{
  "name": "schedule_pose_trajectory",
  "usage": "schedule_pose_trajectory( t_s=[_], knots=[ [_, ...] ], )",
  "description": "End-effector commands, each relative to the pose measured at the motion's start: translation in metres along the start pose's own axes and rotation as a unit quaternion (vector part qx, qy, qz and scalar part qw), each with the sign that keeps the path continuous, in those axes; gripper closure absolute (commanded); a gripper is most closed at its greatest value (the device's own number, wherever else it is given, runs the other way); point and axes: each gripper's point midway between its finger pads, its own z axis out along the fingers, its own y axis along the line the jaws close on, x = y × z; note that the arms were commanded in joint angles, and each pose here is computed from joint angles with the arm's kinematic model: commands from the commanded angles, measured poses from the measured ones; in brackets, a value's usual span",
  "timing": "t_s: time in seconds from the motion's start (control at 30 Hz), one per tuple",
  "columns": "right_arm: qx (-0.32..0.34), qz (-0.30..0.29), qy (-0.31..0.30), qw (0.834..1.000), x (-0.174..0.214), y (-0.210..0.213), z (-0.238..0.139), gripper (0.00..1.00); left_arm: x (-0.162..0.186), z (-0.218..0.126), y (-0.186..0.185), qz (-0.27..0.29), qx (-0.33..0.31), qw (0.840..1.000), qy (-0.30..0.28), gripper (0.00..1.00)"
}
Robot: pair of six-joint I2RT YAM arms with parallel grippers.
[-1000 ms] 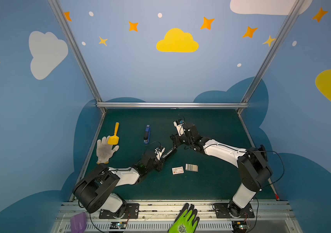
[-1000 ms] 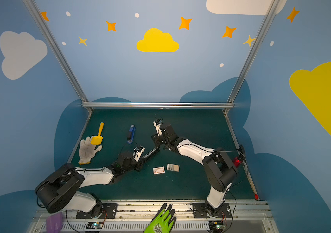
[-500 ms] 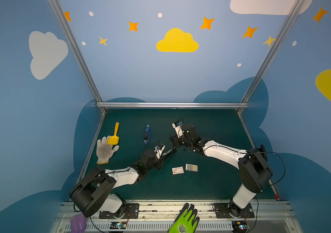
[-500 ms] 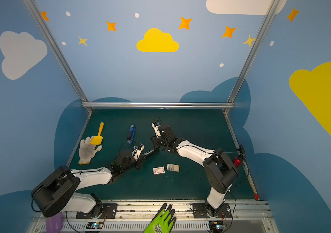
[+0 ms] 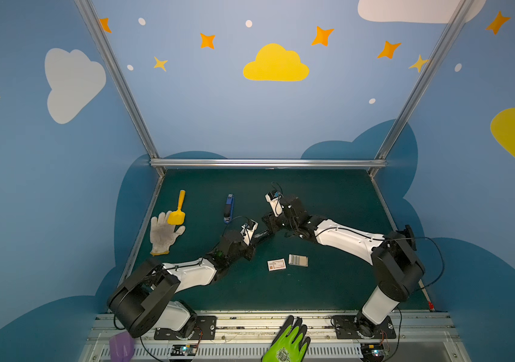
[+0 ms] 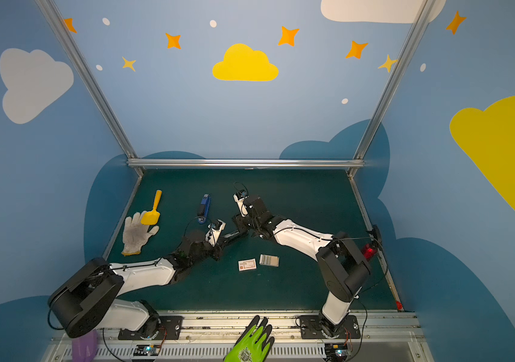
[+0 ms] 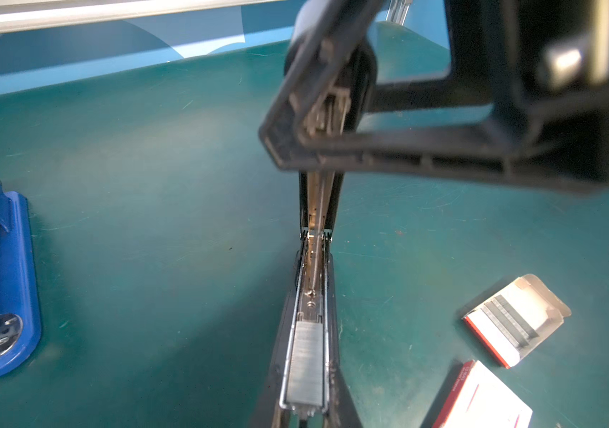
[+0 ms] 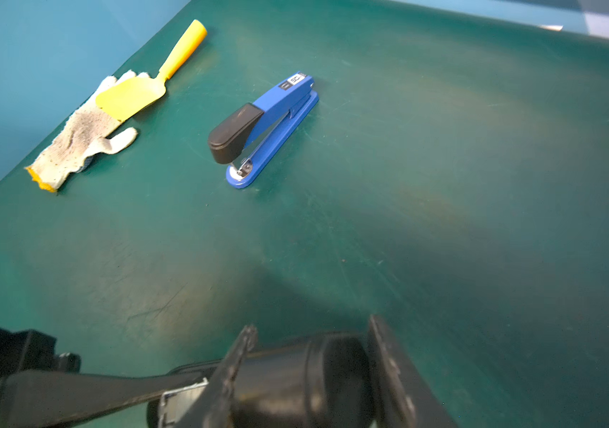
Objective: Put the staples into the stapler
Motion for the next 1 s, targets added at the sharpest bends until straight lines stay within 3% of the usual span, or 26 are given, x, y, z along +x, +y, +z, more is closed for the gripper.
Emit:
schedule_pose_trajectory(
  t_s=[0.0,0.5,0.73,0.97],
  knots=[
    [-0.148,0.039,0.004,0.988,-0.008,0.081,-0.024,0.52,-0.040,-0.001,-0.003,-0.008,0.002,0.998,-0.062,0.96],
    [-0.128,0.047,0.003,0.991,-0.006,0.072,-0.027,0.43,-0.039,-0.001,0.002,-0.009,-0.012,0.998,-0.058,0.96],
    [-0.085,0.070,0.012,0.994,0.005,0.041,-0.033,0.43,-0.023,0.008,0.027,-0.008,-0.080,0.996,-0.035,0.96],
    [-0.033,0.110,0.015,0.993,0.033,-0.006,-0.056,0.43,-0.011,0.043,0.047,-0.004,-0.135,0.991,0.005,0.96]
  ],
)
